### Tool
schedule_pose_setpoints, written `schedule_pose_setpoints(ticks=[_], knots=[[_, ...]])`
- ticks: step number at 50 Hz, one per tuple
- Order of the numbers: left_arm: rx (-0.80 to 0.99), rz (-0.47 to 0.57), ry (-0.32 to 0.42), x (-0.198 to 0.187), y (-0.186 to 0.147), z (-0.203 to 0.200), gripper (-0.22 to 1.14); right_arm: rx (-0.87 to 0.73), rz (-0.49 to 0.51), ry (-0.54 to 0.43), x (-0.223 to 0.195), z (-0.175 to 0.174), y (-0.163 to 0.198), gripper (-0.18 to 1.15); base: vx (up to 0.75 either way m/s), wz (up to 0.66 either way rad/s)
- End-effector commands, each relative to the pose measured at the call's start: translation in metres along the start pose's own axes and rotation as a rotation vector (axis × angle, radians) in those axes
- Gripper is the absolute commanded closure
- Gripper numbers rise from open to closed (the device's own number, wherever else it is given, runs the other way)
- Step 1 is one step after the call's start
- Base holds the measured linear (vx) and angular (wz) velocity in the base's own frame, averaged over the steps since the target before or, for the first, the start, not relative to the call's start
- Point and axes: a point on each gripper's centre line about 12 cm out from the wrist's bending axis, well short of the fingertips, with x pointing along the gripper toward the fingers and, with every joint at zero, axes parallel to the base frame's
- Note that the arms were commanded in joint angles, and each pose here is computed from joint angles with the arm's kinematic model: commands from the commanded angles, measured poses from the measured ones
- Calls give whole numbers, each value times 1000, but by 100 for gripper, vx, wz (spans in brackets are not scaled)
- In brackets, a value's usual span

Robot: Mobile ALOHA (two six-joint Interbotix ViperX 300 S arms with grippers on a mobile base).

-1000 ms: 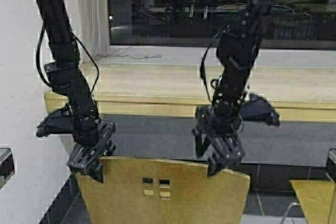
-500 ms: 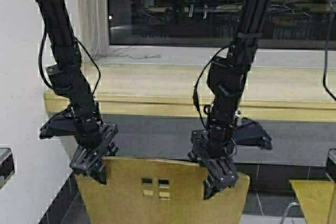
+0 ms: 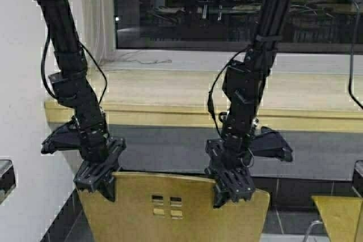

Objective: Push the chairs under the table

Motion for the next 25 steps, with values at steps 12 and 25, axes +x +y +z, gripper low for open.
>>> schedule_pose_setpoints(ticks=[12,25], knots=[[15,-63,-7,-7,-24,0,58,-35,22,-6,-3,5,8,78,9,-1],[32,-48,4,-10,-19,-3,58,-31,40,-21,-2,23,17,78,16,1]])
